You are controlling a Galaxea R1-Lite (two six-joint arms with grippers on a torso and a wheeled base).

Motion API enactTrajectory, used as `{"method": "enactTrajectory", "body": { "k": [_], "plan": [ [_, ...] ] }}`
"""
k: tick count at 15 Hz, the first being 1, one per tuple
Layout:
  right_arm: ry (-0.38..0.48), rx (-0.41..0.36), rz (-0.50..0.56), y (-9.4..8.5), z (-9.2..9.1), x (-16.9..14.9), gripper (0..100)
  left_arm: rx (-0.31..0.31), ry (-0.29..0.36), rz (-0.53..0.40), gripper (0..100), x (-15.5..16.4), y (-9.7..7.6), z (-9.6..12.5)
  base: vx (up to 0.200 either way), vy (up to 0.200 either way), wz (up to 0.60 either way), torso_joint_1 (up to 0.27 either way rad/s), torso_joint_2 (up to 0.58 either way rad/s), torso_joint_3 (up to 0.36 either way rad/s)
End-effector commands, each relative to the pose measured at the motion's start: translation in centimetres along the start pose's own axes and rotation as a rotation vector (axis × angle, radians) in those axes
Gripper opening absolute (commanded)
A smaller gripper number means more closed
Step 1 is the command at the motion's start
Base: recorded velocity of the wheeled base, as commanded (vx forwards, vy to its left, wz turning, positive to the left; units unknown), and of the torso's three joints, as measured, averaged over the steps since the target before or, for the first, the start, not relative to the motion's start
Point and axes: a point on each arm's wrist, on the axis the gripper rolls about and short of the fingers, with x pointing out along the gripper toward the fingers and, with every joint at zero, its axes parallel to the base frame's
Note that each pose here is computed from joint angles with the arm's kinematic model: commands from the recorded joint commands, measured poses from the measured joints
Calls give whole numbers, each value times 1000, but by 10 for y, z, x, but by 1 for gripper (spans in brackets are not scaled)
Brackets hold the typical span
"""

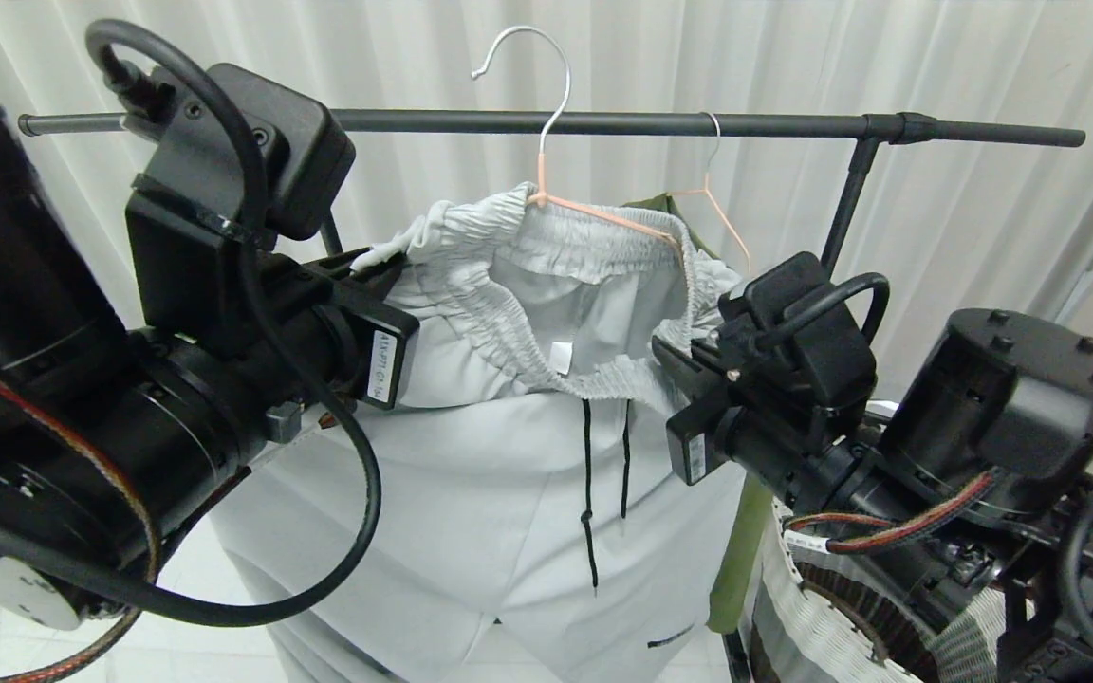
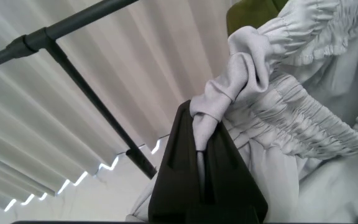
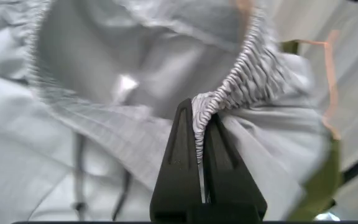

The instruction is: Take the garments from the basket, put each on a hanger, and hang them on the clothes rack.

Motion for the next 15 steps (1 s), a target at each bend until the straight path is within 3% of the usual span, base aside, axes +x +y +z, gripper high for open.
{"method": "enactTrajectory", "body": {
  "k": [1,7,8,11,15],
  "plan": [
    [15,-6,35,14,-6,5,0,1,-1,-10,0,1,-4,1,0,0,0,0,0,0],
    [5,-1,82,33,-4,7,0,-8,-11,-5,0,1,-2,5,0,0,0,0,0,0],
    [5,-1,80,33,-4,6,100,-11,-15,-4,0,0,-1,5,0,0,0,0,0,0],
    [14,-7,81,28,-5,-2,100,-14,-25,-7,0,-2,1,6,0,0,0,0,0,0],
    [53,-29,54,5,-12,-30,100,0,-44,-57,0,-14,5,0,0,0,0,0,0,0]
  ]
}}
